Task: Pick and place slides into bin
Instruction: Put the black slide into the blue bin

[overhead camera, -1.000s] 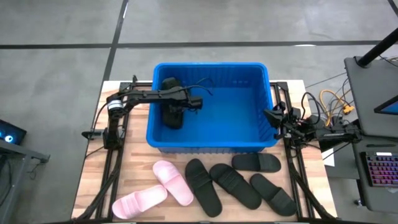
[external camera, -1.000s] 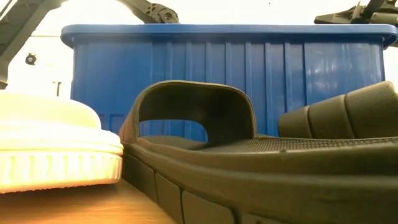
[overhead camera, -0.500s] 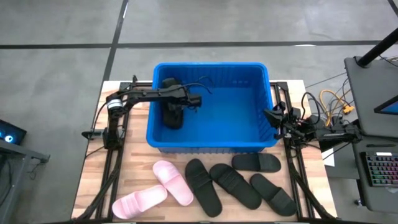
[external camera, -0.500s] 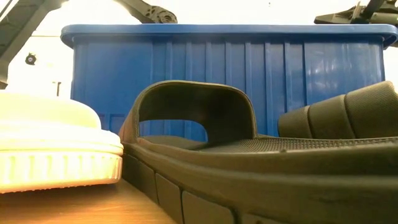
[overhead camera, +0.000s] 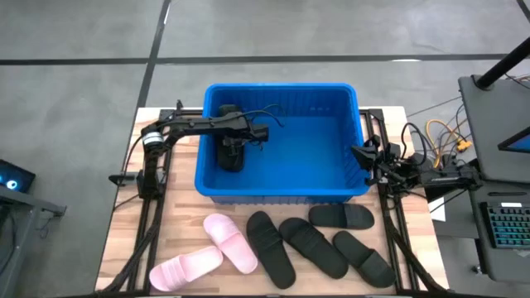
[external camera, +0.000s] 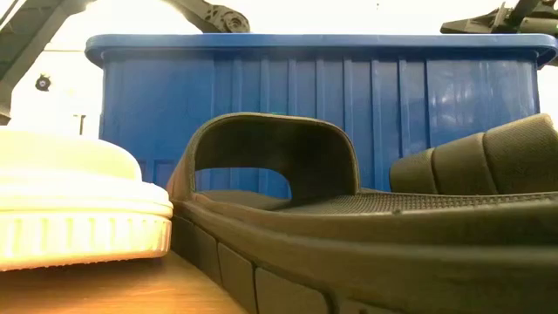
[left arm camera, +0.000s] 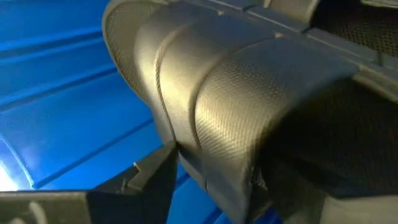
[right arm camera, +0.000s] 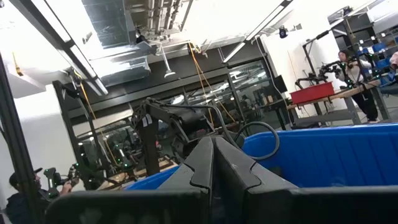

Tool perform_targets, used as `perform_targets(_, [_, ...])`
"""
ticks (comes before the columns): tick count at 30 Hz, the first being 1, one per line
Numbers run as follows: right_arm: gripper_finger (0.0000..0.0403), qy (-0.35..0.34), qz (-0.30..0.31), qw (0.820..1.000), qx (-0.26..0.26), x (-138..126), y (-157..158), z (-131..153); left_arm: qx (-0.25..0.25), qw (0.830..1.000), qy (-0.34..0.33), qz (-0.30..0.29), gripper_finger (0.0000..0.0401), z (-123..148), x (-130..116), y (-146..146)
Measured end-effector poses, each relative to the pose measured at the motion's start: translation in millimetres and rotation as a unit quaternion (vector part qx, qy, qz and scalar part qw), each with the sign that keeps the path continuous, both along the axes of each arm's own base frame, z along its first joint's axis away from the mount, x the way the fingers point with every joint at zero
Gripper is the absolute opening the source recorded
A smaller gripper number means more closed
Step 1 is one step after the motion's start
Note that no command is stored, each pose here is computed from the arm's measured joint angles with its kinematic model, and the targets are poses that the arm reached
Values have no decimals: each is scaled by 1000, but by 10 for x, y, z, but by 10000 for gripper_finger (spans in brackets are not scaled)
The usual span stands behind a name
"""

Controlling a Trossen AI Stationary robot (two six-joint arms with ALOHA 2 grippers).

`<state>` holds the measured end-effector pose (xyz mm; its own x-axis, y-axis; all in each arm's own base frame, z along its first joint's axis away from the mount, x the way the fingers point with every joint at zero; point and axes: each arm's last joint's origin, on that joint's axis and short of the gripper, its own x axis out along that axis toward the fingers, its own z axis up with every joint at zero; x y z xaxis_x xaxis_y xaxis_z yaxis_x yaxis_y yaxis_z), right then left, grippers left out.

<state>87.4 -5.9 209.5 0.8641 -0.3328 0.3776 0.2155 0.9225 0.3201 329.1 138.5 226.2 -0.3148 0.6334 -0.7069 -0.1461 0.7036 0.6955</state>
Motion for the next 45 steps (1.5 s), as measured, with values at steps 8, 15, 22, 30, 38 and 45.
perform_targets(8, [8,0,0,1000,0,0,0,0,-22,999,43,3,275,34,-86,-37])
perform_targets(15, [8,0,0,1000,0,0,0,0,-48,998,42,4,311,127,-152,-80])
perform_targets(22, [9,1,0,1000,0,0,0,0,-69,998,12,-4,318,303,-225,-140])
perform_targets(30, [8,3,0,1000,0,1,0,-2,-130,989,-25,-64,319,585,-333,-337])
perform_targets(38, [8,3,3,1000,-2,2,2,-2,-107,986,-123,-42,317,878,-462,-539])
perform_targets(45, [8,4,3,1000,-3,3,2,-3,-147,949,-278,-35,317,1141,-500,-717])
